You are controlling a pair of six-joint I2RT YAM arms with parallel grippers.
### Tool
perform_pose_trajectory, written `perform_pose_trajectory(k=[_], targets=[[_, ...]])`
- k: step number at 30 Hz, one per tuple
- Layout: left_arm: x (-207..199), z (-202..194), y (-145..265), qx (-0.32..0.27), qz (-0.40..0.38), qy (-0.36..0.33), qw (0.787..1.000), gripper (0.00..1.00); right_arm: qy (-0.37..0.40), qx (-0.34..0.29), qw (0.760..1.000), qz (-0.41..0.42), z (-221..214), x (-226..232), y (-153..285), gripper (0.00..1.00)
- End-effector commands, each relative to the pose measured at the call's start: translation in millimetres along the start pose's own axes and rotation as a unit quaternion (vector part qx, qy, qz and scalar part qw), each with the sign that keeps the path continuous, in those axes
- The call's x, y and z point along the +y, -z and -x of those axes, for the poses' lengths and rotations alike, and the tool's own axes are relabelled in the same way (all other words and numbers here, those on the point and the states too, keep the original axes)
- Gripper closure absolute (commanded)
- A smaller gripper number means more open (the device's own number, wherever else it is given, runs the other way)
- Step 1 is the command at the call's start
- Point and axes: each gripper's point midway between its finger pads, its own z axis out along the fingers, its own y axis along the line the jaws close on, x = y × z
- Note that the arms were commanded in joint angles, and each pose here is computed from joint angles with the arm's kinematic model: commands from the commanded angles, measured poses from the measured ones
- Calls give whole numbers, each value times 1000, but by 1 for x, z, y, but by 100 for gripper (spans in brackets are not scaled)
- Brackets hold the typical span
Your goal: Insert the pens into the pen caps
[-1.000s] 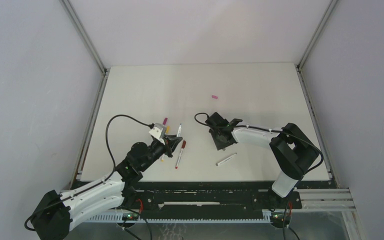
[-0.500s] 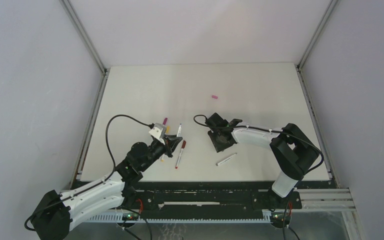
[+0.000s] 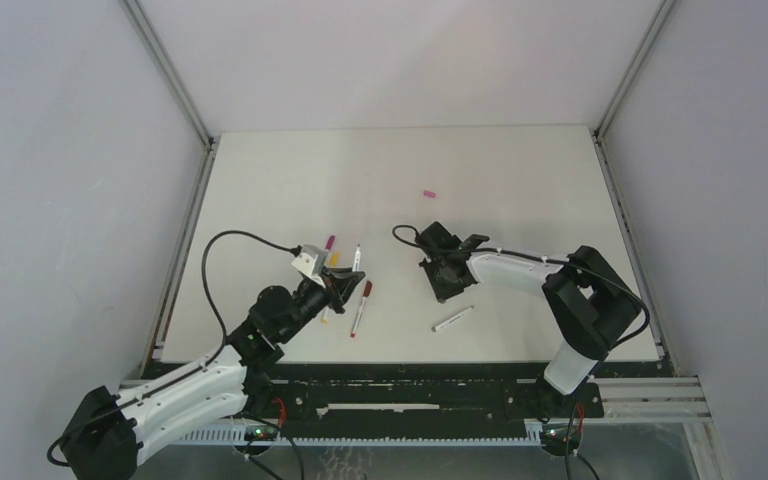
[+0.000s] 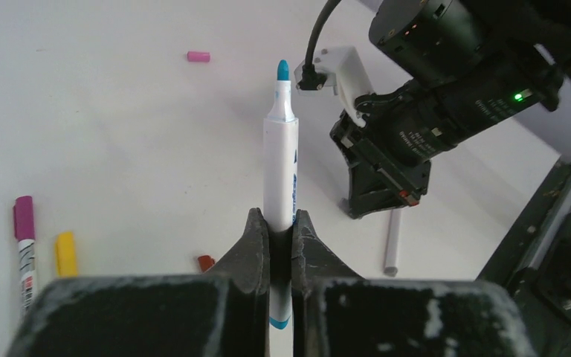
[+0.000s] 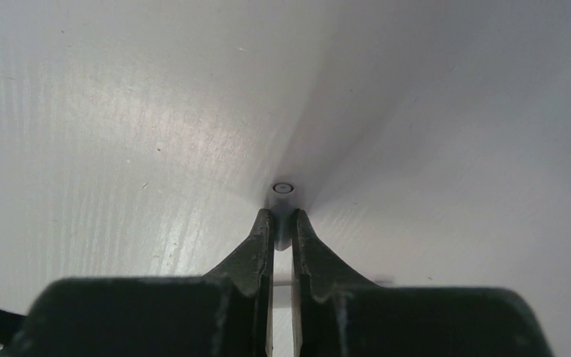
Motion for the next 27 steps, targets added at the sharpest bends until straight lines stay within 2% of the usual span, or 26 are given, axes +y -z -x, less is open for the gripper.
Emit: perform_pose_trajectory(k=[1,4,8,14,18,22,27], targets=[[-17,35,1,-57,-26,69,996,100,-33,-62,996,59,36,15,33,100],[-27,49,4,-79,-44,132,987,100,-56,-124,983,125,65,31,71,100],[-41,55,6,-78,-69,178,979,100,-87,-222,945,223,102,56,135,100],[-72,58,2,-50,-114,203,971,100,-98,-349,865,347,138,90,219,100],[-88,58,-3,-31,-134,204,969,100,-90,-389,833,382,142,106,250,100],[-96,55,-7,-15,-141,197,970,100,-83,-398,822,400,140,114,259,100],[-99,56,-7,-13,-143,197,970,100,-77,-389,825,403,136,119,256,100]])
